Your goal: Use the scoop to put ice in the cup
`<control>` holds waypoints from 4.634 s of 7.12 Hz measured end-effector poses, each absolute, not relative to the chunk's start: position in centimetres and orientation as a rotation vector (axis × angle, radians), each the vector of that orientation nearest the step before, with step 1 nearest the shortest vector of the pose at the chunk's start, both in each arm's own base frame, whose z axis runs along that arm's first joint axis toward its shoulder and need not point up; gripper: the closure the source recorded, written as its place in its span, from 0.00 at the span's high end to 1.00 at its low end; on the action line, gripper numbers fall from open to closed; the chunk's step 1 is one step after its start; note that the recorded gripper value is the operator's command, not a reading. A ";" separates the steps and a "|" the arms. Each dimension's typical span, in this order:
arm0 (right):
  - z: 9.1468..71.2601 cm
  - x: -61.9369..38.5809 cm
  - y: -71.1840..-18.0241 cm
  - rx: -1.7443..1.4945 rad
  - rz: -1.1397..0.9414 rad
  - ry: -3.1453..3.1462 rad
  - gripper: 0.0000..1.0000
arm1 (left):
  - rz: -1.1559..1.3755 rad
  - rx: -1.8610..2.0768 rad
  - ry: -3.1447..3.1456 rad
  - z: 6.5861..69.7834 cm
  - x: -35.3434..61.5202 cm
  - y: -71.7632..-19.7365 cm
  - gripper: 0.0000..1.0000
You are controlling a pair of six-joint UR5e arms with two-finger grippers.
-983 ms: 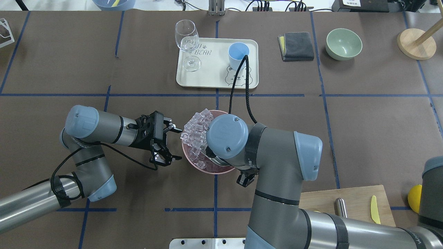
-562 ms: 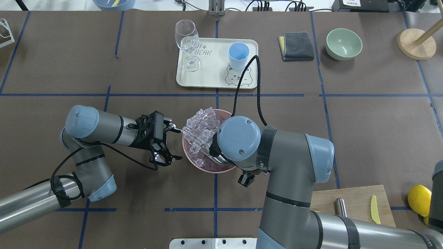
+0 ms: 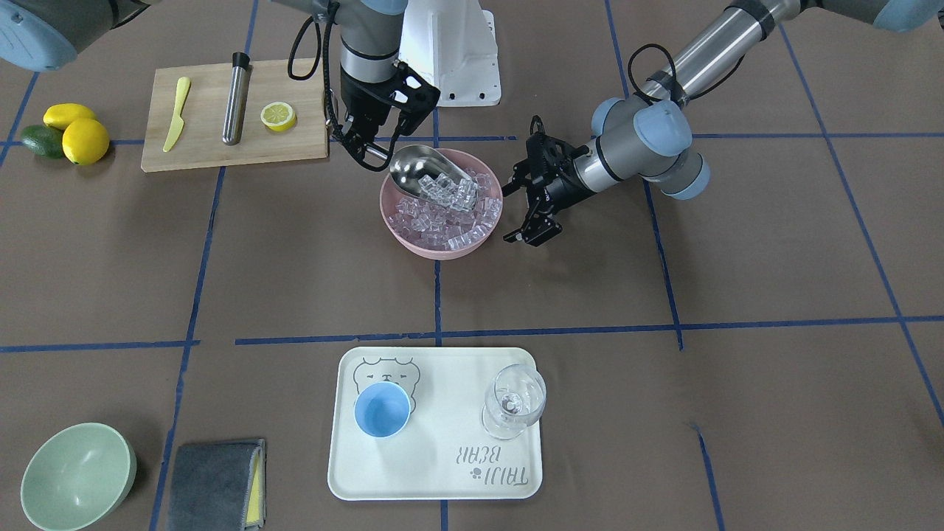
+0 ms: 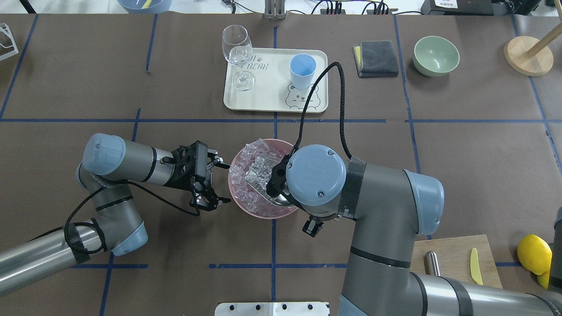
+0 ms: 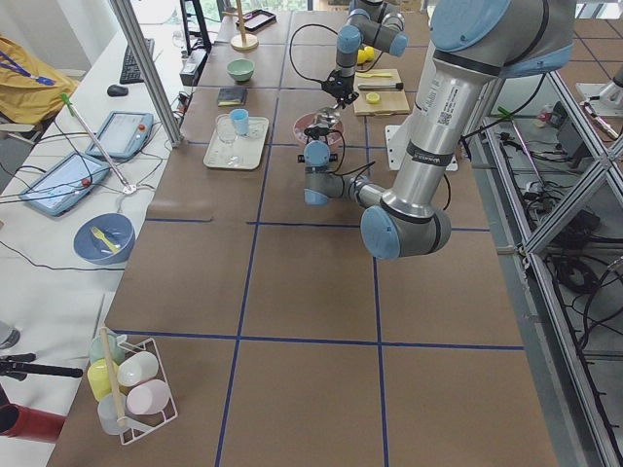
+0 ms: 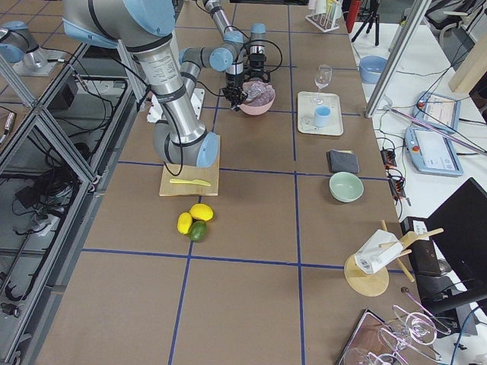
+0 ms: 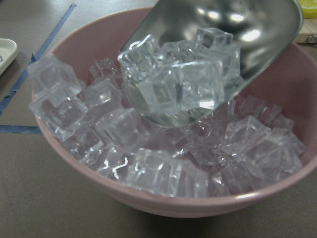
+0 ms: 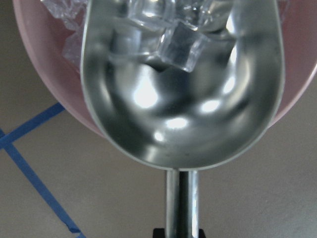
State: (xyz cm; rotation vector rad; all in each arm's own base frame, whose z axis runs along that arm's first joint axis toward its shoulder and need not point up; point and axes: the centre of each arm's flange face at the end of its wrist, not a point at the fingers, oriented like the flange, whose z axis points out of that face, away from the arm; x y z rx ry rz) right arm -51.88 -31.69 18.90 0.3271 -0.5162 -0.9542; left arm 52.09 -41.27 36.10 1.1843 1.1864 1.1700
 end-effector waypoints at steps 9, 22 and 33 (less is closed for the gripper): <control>18.7 -41.6 -44.2 0.339 -0.712 -0.554 0.00 | 1.170 1.189 1.189 35.9 52.1 -41.3 1.00; 22.3 -41.3 -61.7 0.007 -0.857 -0.446 0.00 | 1.174 1.199 1.190 35.5 52.0 -41.2 1.00; 18.7 -40.6 -65.8 -0.153 -0.955 -0.409 0.00 | 1.174 1.199 1.191 35.5 52.0 -41.2 1.00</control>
